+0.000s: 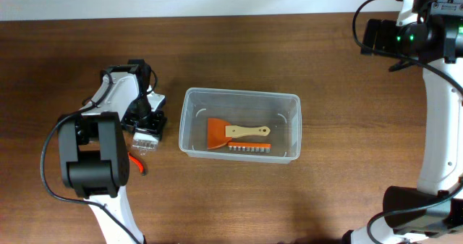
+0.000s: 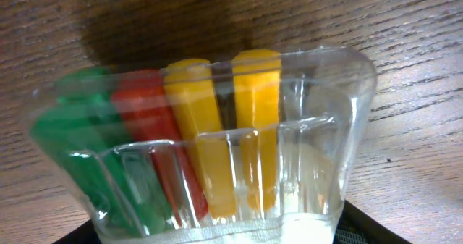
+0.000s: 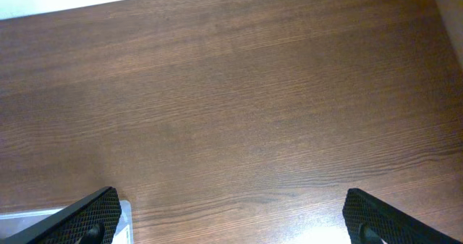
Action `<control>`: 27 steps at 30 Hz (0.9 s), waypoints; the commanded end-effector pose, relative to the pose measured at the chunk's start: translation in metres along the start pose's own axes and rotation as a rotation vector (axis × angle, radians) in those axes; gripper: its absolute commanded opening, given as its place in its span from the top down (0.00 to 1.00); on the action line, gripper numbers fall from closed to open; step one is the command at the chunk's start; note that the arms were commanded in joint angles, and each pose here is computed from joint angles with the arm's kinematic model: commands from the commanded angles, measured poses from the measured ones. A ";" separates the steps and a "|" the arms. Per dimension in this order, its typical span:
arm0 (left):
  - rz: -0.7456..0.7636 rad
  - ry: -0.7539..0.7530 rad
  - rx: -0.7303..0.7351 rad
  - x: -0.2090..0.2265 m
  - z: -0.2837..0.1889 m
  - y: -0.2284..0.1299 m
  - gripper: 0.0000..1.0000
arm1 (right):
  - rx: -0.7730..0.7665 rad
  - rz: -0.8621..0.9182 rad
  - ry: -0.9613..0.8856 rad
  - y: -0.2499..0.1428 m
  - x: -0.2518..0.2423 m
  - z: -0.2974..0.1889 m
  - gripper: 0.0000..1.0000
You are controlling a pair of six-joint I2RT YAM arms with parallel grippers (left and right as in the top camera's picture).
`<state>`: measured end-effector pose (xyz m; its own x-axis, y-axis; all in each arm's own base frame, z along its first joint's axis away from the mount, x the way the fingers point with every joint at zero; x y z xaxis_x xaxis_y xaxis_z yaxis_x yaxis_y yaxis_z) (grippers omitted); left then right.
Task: Pack container
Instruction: 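Retract the right arm and grasp the marker case with the left gripper, then place the marker case into the container with the left gripper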
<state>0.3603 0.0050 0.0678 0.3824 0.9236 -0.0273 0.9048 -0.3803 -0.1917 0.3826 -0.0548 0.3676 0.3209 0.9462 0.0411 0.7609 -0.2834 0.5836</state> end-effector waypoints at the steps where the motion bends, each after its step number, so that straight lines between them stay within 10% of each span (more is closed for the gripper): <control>1: 0.015 -0.018 0.023 -0.003 0.007 -0.002 0.47 | 0.010 0.007 -0.001 -0.002 0.000 0.002 0.01; 7: 0.014 -0.021 0.028 -0.003 0.007 -0.003 0.60 | 0.010 0.007 -0.001 -0.002 0.000 0.002 0.01; 13: 0.015 -0.025 0.042 -0.004 0.006 -0.005 0.98 | 0.010 0.007 -0.001 -0.002 0.000 0.002 0.01; 19: -0.029 0.011 0.006 0.003 -0.021 0.003 0.98 | 0.010 0.007 -0.001 -0.002 0.000 0.002 0.01; 27: -0.055 0.132 -0.335 0.003 -0.171 0.032 0.98 | 0.010 0.007 -0.001 -0.002 0.000 0.002 0.01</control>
<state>0.4055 0.0036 0.1542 0.3403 0.9391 0.0480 0.9394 -0.3373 -0.0604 0.3823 -0.0548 0.3674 0.3213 0.9461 0.0409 0.7622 -0.2839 0.5818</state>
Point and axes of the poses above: each gripper's point midway between its finger pads, its own z axis out along the fingers, its own x axis along the line the jaws close on, y = z × x, the point moved 7 cm from there along -z, back along the fingers, and after that the axes turned 8 degrees about z, right-handed, at the moved point
